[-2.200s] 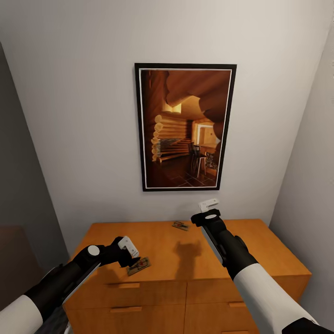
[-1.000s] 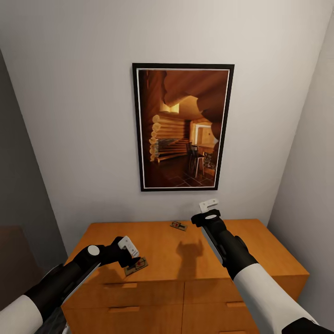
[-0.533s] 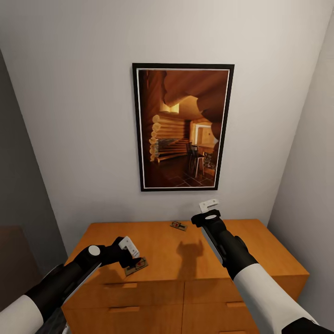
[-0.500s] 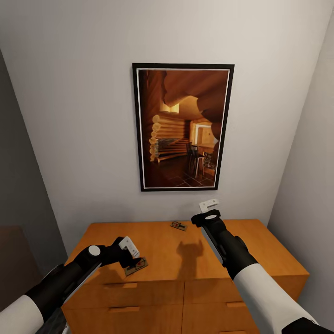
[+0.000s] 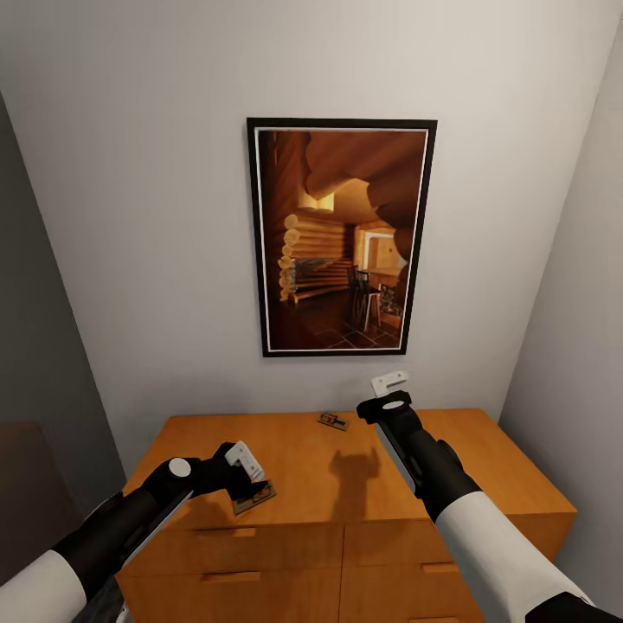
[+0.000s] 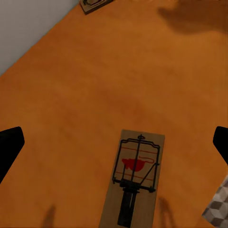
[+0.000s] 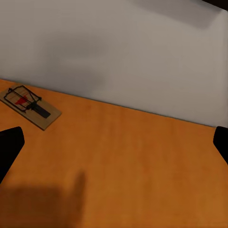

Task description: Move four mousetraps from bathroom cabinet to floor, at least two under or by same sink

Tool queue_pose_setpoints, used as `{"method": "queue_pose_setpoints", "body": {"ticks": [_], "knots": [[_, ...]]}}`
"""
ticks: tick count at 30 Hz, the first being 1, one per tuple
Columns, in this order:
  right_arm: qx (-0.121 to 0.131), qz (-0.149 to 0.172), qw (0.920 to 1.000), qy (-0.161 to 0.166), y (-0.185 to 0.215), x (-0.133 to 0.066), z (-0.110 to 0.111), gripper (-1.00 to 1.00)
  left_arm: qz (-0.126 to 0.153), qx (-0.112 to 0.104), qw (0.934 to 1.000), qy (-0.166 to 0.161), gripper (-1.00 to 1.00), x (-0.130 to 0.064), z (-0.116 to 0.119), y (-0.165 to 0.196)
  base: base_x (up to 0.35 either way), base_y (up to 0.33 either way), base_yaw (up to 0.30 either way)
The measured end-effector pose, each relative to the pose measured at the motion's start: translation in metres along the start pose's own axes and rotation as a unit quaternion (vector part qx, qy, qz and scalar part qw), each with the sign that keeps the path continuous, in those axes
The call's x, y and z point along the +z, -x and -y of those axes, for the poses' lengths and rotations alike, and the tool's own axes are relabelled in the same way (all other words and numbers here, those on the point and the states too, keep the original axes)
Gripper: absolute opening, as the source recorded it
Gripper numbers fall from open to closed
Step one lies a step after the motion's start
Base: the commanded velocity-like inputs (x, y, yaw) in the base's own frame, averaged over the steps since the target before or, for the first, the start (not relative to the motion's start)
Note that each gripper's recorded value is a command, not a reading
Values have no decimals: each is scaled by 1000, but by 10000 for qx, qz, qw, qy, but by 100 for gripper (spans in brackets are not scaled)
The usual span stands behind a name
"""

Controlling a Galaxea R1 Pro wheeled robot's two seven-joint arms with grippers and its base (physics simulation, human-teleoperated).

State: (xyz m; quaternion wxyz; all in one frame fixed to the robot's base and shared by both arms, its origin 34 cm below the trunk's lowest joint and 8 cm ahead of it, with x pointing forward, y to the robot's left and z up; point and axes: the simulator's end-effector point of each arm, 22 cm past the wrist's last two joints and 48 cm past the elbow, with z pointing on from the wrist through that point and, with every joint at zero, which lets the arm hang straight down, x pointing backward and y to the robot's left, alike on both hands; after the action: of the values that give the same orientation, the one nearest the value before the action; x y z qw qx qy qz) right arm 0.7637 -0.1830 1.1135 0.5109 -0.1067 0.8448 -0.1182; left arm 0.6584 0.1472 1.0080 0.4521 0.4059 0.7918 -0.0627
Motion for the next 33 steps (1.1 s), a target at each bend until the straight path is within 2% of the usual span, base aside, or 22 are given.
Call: {"method": "queue_pose_setpoints", "body": {"ticks": [4, 9, 16, 33], "knots": [[7, 6, 9999, 127, -1, 0, -16, 100, -88, -70, 9999, -83, 100, 6, 12, -8, 0, 0, 0], [23, -90, 9996, 254, -6, -1, -34, 100, -58, -134, 9997, -184, 100, 13, 25, -4, 0, 0, 0], [117, -10, 9989, 446, 1, -4, -59, 100, -115, -266, 9991, -313, 100, 23, 45, -8, 0, 0, 0], [140, 26, 9988, 474, 3, -5, -63, 100, -240, -337, 9987, -284, 100, 25, 43, -21, 0, 0, 0]]}}
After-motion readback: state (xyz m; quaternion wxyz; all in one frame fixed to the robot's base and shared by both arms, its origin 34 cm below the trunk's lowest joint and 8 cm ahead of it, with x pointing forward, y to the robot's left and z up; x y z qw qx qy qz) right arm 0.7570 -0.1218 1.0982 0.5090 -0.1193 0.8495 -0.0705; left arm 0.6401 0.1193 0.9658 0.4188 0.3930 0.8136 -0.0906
